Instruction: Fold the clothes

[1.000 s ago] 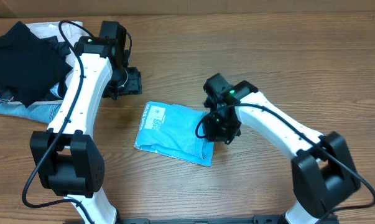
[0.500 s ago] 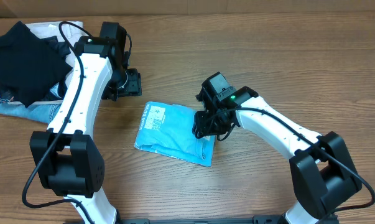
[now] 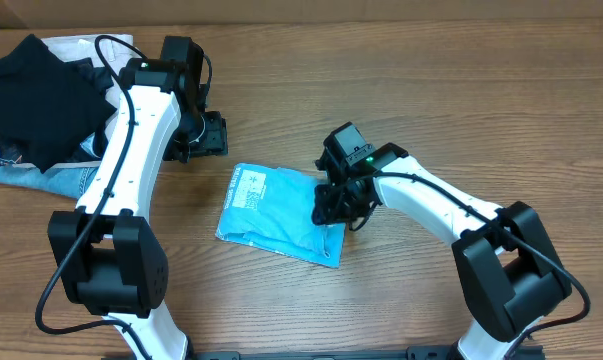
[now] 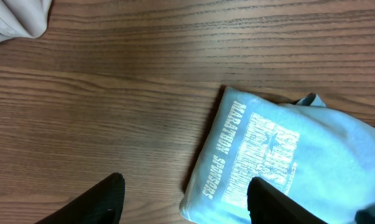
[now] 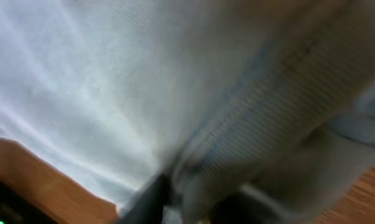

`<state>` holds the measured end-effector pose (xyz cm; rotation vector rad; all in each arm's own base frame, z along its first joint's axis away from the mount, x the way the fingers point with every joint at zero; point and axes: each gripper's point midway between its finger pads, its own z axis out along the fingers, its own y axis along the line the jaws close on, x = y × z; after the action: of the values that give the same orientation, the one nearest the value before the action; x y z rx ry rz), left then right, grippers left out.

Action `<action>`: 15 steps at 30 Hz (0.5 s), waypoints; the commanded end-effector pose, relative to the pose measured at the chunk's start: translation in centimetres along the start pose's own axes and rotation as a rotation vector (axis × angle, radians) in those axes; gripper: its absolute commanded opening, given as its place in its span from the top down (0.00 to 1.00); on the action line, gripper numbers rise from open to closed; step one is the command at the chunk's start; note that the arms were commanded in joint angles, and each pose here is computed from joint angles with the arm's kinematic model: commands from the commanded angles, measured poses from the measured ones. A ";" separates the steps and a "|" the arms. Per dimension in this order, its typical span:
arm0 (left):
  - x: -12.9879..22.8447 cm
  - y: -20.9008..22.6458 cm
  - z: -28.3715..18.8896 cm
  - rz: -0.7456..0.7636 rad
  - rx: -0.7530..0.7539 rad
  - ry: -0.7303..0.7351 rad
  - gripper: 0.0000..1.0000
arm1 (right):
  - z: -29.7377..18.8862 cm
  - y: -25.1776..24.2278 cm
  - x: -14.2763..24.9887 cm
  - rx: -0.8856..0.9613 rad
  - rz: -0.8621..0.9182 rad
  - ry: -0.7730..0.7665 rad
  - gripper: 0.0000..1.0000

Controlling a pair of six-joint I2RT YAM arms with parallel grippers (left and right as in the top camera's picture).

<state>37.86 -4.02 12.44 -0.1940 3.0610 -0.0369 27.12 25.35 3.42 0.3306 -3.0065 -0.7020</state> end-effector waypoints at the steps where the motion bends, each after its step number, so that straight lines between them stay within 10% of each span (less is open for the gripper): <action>1: -0.3 -0.1 -0.3 0.025 0.009 -0.011 0.34 | 0.0 3.5 1.1 -0.171 -0.125 0.055 0.96; 8: -0.2 -0.1 -0.3 0.025 0.008 -0.007 0.34 | -6.9 8.4 1.0 -0.278 -0.231 0.030 0.96; 15: -0.1 -0.1 -0.3 0.024 0.007 -0.002 0.34 | -7.7 1.4 3.0 0.125 -0.067 0.070 0.96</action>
<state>37.73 -4.05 12.43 -0.1943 3.0667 -0.0397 23.66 25.31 12.18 0.4947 -2.8866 -0.7470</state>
